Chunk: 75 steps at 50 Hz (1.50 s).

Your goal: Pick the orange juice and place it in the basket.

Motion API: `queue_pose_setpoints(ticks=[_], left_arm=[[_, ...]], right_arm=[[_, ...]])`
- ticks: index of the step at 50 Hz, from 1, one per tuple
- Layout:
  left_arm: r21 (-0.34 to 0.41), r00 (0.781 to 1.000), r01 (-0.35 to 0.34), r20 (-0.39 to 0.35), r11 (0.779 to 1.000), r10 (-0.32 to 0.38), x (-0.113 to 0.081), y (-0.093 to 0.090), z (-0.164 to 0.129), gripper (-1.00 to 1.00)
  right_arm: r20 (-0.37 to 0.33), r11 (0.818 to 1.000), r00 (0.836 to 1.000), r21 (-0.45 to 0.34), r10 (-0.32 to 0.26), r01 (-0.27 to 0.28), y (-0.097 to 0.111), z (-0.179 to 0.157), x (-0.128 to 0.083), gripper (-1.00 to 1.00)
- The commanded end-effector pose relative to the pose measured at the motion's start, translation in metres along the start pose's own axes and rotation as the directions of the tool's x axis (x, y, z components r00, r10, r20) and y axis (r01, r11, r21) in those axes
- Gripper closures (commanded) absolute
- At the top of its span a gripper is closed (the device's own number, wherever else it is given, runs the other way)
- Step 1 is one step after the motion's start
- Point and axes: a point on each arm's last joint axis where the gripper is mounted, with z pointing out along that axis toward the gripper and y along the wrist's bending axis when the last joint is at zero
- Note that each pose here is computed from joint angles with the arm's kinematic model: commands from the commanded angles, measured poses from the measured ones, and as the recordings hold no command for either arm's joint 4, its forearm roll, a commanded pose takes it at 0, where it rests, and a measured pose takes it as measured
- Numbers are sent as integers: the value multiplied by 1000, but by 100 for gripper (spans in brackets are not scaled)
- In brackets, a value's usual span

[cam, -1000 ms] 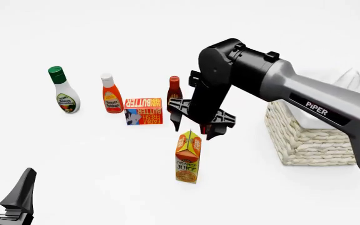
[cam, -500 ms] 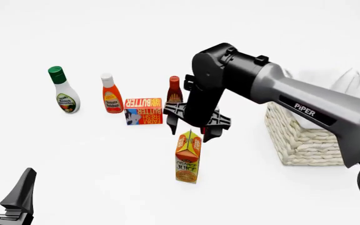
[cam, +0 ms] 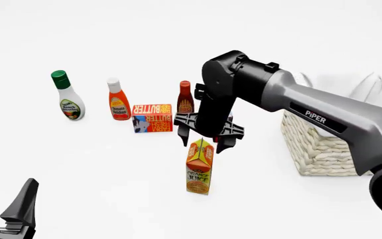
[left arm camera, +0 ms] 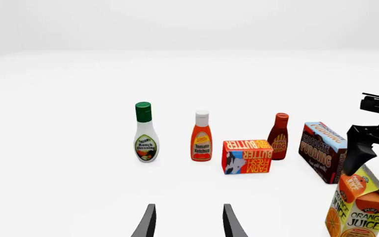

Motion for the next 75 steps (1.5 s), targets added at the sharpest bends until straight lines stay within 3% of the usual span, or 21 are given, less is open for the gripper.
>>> queue_pose_setpoints(ticks=[1, 75], left_arm=[[0, 1000, 0, 0, 1000, 0, 0, 0, 0, -100], [0, 1000, 0, 0, 1000, 0, 0, 0, 0, -100]], right_arm=[[-7, 1000, 1000, 9, -10, 10, -1, 5, -2, -100], [-40, 999, 999, 47, -12, 14, 1, 30, -9, -100]])
